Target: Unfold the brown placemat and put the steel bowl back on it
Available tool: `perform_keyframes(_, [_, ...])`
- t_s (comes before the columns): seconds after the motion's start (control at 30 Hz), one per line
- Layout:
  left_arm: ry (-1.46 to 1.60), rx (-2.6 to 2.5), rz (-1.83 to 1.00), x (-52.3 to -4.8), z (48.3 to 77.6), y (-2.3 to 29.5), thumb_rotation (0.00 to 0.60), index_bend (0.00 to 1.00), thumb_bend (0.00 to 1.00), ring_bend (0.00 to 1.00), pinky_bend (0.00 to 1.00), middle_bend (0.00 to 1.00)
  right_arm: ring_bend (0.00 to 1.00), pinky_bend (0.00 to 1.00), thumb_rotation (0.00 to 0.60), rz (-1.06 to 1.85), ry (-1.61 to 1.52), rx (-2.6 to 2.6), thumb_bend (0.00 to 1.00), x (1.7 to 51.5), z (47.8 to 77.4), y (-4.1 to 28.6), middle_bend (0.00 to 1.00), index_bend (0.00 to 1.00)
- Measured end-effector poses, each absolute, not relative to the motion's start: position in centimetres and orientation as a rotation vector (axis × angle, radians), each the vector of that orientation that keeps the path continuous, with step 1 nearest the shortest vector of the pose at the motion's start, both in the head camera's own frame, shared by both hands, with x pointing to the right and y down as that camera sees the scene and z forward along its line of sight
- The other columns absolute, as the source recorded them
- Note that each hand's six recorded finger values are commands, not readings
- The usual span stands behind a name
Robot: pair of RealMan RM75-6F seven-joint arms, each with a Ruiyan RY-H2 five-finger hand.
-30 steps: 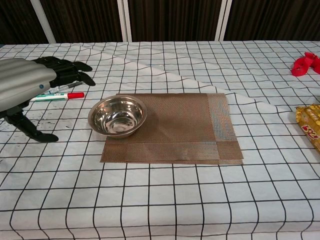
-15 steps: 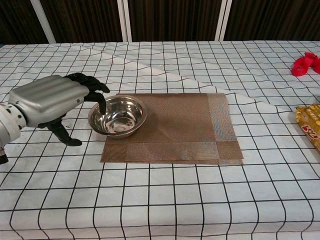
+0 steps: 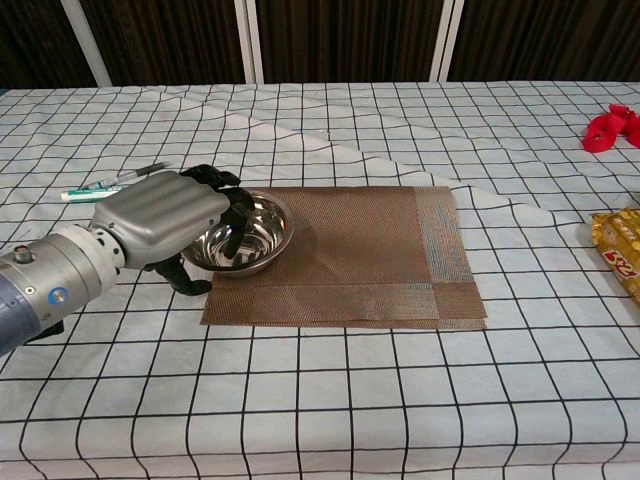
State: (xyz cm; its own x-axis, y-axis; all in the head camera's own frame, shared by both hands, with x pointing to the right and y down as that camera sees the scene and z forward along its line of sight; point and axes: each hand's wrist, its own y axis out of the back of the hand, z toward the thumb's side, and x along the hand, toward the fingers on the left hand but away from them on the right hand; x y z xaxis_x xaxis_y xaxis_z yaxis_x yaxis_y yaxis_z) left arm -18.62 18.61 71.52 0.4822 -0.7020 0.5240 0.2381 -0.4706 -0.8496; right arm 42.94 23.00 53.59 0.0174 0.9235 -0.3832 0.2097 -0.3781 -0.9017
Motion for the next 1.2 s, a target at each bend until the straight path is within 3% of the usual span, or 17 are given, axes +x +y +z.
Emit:
perform_keyframes(0.23, [0.425, -1.687, -1.126, -17.9, 71.4, 18.2, 0.6, 0.71, 0.47, 0.03, 0.07, 0.25, 0.0, 0.17, 0.6, 1.41, -1.172, -1.655, 0.12, 42.9, 53.6, 23.0, 0.0, 0.0])
perform_keyframes(0.57, [0.491, -1.609, -1.122, -20.5, 69.8, 15.9, 0.6, 0.73, 0.49, 0.04, 0.07, 0.26, 0.0, 0.17, 0.6, 1.408, -1.172, -1.656, 0.13, 42.9, 53.5, 23.1, 0.0, 0.0])
perform_keyframes(0.93, [0.617, -1.428, -1.256, -30.5, 65.9, 10.1, 0.6, 0.73, 0.49, 0.04, 0.07, 0.25, 0.0, 0.17, 0.6, 1.414, -1.166, -1.653, 0.13, 42.9, 53.6, 23.1, 0.0, 0.0])
perform_keyframes(1.2, [0.682, -1.344, -1.479, -38.9, 66.4, 8.8, 0.6, 0.72, 0.49, 0.03, 0.07, 0.25, 0.0, 0.17, 0.6, 1.425, -1.157, -1.641, 0.13, 43.0, 53.6, 23.1, 0.0, 0.0])
